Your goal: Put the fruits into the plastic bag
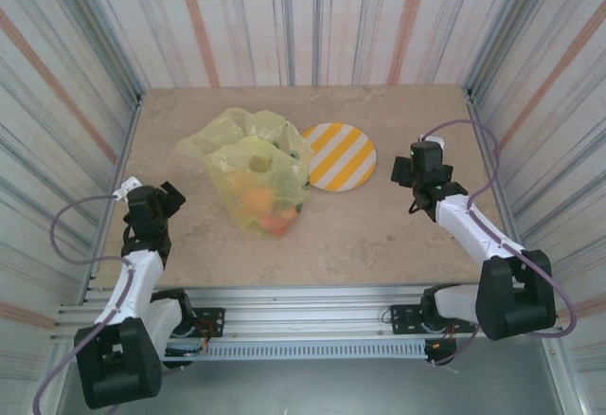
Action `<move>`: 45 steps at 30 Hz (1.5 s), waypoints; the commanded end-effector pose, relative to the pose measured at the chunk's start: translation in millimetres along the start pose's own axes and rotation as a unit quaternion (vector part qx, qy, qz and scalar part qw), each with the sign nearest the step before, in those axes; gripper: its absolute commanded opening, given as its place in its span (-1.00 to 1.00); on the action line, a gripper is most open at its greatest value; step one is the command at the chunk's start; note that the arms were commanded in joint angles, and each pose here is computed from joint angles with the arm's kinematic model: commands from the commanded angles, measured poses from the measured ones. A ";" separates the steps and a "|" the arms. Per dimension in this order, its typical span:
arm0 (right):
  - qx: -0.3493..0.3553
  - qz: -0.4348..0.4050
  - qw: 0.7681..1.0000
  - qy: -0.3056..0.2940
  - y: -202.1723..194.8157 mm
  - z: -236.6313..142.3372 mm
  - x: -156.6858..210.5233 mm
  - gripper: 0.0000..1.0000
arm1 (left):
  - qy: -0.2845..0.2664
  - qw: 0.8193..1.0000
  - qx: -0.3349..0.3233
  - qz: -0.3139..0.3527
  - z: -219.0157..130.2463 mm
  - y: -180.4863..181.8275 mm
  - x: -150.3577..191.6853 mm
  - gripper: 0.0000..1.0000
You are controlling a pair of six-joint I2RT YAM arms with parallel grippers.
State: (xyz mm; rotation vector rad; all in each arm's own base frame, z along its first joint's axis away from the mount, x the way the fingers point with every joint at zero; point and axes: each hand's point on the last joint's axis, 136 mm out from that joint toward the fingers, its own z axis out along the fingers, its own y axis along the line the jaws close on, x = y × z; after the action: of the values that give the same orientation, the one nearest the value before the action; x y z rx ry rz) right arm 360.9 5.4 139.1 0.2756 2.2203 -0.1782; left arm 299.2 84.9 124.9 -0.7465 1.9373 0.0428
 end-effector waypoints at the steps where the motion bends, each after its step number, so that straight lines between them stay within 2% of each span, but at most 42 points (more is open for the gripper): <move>1: 0.021 -0.018 0.999 -0.031 -7.8 9.5 -6.7 0.98 | -0.053 0.997 0.013 0.063 5.9 -15.8 -19.0 0.96; 6: 0.028 -0.043 0.998 -0.029 -6.2 29.0 8.3 0.98 | -0.044 0.986 0.040 0.154 21.3 -44.1 -5.1 0.97; 9: 0.036 -0.047 0.998 -0.018 -6.6 38.8 16.0 0.98 | -0.032 0.981 0.065 0.179 30.2 -56.1 5.3 0.97; 20: 0.029 -0.078 0.996 0.017 2.1 62.0 35.6 0.98 | -0.041 0.973 0.111 0.201 44.0 -77.6 10.6 0.97; 25: -0.006 -0.103 0.994 0.021 14.8 64.4 36.6 0.98 | -0.046 0.964 0.140 0.222 55.2 -90.2 16.5 0.97; 28: 0.002 -0.115 0.993 0.016 10.0 61.5 38.7 0.98 | -0.031 0.953 0.160 0.256 59.1 -105.5 27.4 0.97; 31: 0.008 -0.116 0.993 0.006 2.4 59.0 38.2 0.98 | -0.032 0.941 0.194 0.274 62.7 -114.4 41.4 0.97; 33: 0.000 -0.106 0.994 -0.008 0.6 57.3 34.1 0.98 | -0.030 0.941 0.194 0.274 61.9 -113.5 42.9 0.97; 40: -0.067 -0.070 0.987 -0.128 10.2 41.8 9.2 0.98 | -0.028 0.941 0.195 0.275 61.5 -114.1 43.8 0.97; 43: -0.075 -0.057 0.984 -0.152 5.2 47.5 10.7 0.98 | -0.029 0.941 0.195 0.275 61.5 -114.0 43.5 0.97; 45: -0.087 -0.029 0.986 -0.141 -4.3 49.2 14.2 0.98 | -0.029 0.941 0.195 0.275 61.5 -114.0 43.6 0.97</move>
State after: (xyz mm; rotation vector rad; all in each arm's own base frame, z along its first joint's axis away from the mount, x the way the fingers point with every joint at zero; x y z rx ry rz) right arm 378.8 -4.3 77.9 0.0556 2.0591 -0.1387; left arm 391.3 -4.5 83.3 0.0389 1.9955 0.0161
